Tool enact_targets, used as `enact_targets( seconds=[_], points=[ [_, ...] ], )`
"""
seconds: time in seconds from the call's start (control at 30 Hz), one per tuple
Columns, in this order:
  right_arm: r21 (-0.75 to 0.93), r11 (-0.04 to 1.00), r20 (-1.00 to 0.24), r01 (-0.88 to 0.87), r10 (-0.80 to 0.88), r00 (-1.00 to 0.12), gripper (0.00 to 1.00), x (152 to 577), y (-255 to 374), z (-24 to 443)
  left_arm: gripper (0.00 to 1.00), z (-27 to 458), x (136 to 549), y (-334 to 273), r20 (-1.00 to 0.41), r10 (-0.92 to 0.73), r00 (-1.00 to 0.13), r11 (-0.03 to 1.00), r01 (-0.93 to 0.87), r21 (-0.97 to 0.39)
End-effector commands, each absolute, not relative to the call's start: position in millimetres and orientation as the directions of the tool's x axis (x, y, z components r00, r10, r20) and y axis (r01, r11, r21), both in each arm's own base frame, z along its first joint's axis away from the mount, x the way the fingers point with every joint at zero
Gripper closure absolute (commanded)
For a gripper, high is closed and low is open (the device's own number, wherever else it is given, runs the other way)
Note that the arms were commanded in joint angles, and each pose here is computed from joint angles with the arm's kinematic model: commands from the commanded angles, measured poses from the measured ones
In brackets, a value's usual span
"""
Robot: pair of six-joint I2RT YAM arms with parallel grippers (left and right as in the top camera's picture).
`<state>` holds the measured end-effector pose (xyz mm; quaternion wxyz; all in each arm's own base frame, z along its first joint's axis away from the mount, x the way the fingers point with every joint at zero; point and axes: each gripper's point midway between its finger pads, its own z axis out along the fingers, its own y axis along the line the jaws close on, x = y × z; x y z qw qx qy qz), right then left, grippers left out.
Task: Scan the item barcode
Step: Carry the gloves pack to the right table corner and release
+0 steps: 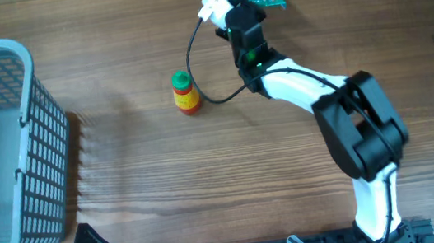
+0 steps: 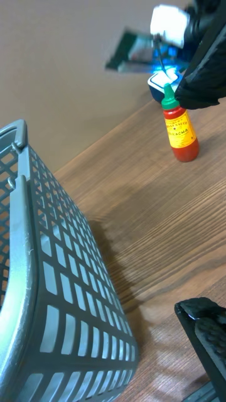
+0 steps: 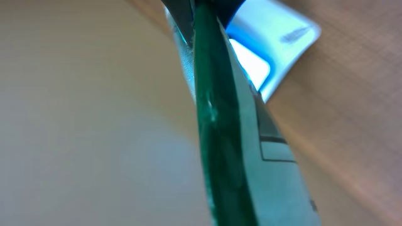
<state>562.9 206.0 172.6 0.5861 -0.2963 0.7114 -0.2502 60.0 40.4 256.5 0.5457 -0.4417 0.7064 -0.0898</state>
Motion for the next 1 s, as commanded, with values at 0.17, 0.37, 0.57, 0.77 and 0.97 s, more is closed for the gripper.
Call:
enact_targets(
  seconds=[0.17,0.37,0.57,0.77,0.97],
  points=[
    [-0.545,0.773,-0.832,0.325,-0.453,-0.319,0.96,528,-15,329,0.0,258,60,40,-0.693,-0.721,-0.013,0.597,-0.519,-0.611],
    [-0.427,0.715,-0.814,0.554,-0.036,-0.58,0.96,487,-215,220,0.0,258,60,40,-0.693,-0.721,-0.013,0.597,-0.519,-0.611],
    [-0.364,0.563,-0.719,0.742,0.336,-0.608,0.96,423,-305,112,0.0,258,60,40,-0.693,-0.721,-0.013,0.597,-0.519,-0.611],
    [-0.088,0.716,-0.889,0.693,0.257,-0.378,0.0,446,-243,248,0.0,258,60,40,-0.693,-0.721,-0.013,0.597,-0.519,-0.611],
    [0.321,0.932,-0.869,0.169,0.36,-0.34,0.01,414,-53,354,0.0,258,60,40,-0.693,-0.721,-0.013,0.597,-0.519,-0.611]
  ],
)
